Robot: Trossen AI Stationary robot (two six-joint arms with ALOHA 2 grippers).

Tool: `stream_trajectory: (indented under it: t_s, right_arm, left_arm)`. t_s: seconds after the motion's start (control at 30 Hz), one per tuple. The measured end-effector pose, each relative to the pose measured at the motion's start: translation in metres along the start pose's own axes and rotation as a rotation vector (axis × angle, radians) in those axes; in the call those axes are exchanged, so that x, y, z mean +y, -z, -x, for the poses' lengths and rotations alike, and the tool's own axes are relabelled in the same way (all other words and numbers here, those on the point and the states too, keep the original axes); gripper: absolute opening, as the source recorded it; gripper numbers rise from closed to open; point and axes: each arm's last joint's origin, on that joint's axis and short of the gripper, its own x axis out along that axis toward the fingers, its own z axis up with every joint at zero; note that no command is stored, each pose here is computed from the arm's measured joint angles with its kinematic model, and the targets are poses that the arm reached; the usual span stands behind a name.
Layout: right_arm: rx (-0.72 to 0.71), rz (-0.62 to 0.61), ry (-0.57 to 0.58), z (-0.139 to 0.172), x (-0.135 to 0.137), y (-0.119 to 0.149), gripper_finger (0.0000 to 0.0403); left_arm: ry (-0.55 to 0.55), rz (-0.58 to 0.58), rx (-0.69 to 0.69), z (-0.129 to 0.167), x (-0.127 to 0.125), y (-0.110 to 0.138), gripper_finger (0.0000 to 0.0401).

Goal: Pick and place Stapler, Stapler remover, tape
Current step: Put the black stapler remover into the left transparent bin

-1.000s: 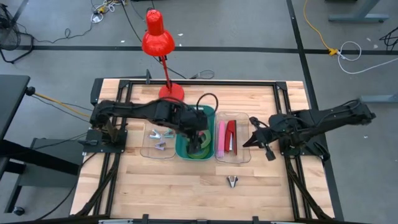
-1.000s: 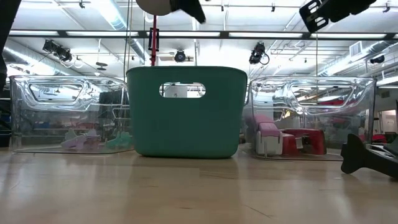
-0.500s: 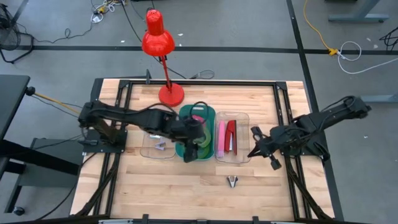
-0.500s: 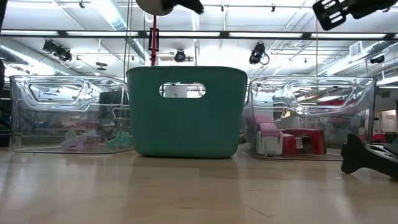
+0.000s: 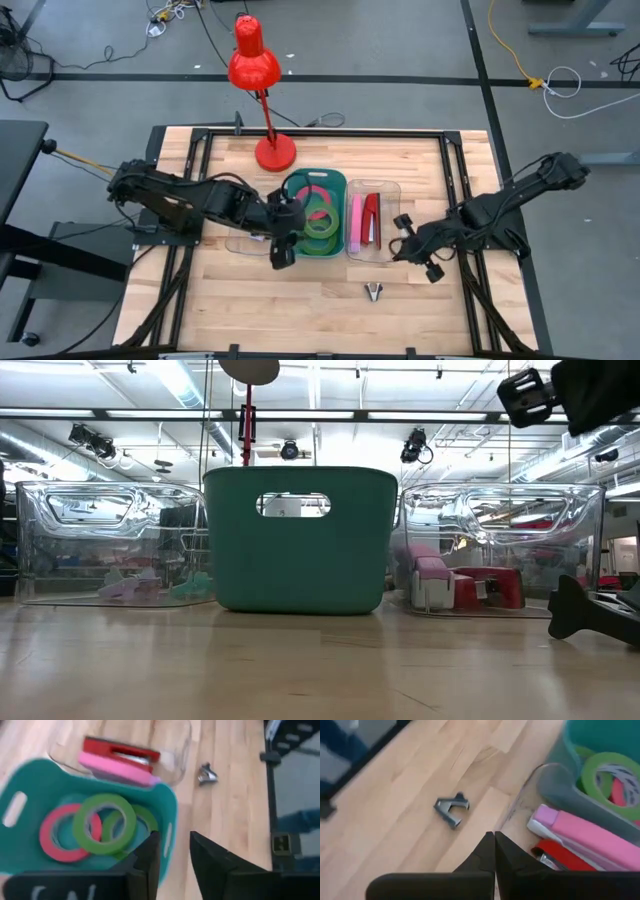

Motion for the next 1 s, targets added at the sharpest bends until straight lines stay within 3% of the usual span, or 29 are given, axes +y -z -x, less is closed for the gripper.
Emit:
stream_trajectory:
  t_s: [0.2,0.43,0.73,1.0]
  right_arm:
    - [0.051,0.141,-0.031,-0.019,0.006,-0.002,0.0]
    - [0.094,0.173,-0.042,-0.043,0.008,-0.004,0.001]
    - [0.107,0.355,-0.108,-0.054,0.013,-0.003,0.0096]
    - [0.032,0.528,-0.181,-0.053,0.026,-0.008,0.0154]
  left_arm:
    - [0.055,0.078,0.056,-0.004,-0.003,0.003,0.0075]
    - [0.084,0.088,0.008,-0.004,-0.005,-0.002,0.0065]
    - [0.077,0.062,0.009,-0.004,-0.004,-0.002,0.0066]
    - [0.076,0.062,0.005,-0.004,-0.004,-0.002,0.0066]
